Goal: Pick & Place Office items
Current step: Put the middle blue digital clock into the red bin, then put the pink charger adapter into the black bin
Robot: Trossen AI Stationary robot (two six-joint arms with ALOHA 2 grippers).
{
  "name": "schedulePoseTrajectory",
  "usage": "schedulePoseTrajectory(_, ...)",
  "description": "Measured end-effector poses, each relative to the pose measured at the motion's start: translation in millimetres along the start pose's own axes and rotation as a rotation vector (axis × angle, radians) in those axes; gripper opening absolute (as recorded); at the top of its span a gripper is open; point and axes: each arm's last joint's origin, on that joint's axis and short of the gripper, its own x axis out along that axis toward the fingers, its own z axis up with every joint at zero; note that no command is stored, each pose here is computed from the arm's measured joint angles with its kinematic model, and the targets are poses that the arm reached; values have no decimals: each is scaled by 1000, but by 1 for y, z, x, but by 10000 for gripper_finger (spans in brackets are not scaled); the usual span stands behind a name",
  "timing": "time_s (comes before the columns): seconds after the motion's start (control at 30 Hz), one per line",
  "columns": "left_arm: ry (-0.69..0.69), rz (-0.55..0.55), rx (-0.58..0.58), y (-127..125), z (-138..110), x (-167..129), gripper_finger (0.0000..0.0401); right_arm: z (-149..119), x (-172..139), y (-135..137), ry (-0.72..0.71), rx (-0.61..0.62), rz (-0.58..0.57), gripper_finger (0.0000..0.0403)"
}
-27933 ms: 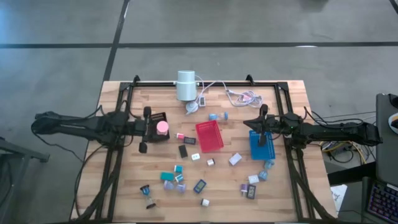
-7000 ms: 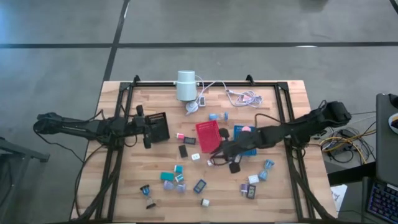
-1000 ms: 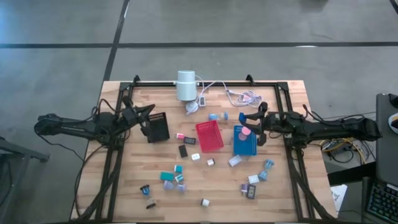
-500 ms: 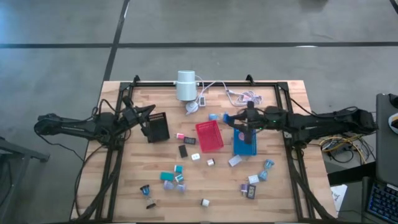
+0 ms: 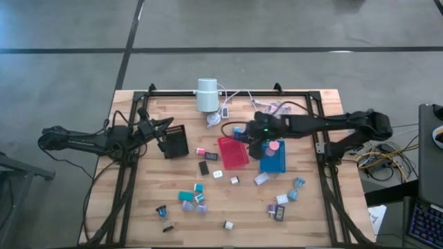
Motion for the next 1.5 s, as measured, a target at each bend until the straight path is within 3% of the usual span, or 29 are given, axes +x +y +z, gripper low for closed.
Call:
schedulePoseTrajectory(0.37, 32, -12, 26, -1, -4, 0, 7, 22, 57, 10, 291, -161, 9, 140)
schedulePoseTrajectory(0.9, 34, -13, 27, -1, -4, 0, 7, 5, 128, 16, 510, -239, 30, 140)
schedulePoseTrajectory(1.07, 34, -13, 28, -1, -4, 0, 7, 4, 134, 17, 523, -253, 32, 141)
schedulePoseTrajectory(1.23, 34, -13, 27, -1, -4, 0, 7, 6, 131, 17, 519, -247, 27, 205)
schedulePoseTrajectory(1.37, 34, -13, 27, -1, -4, 0, 7, 16, 115, 16, 481, -238, 23, 246)
schedulePoseTrajectory(1.5, 34, -13, 27, -1, -4, 0, 7, 29, 85, 14, 432, -215, 16, 258)
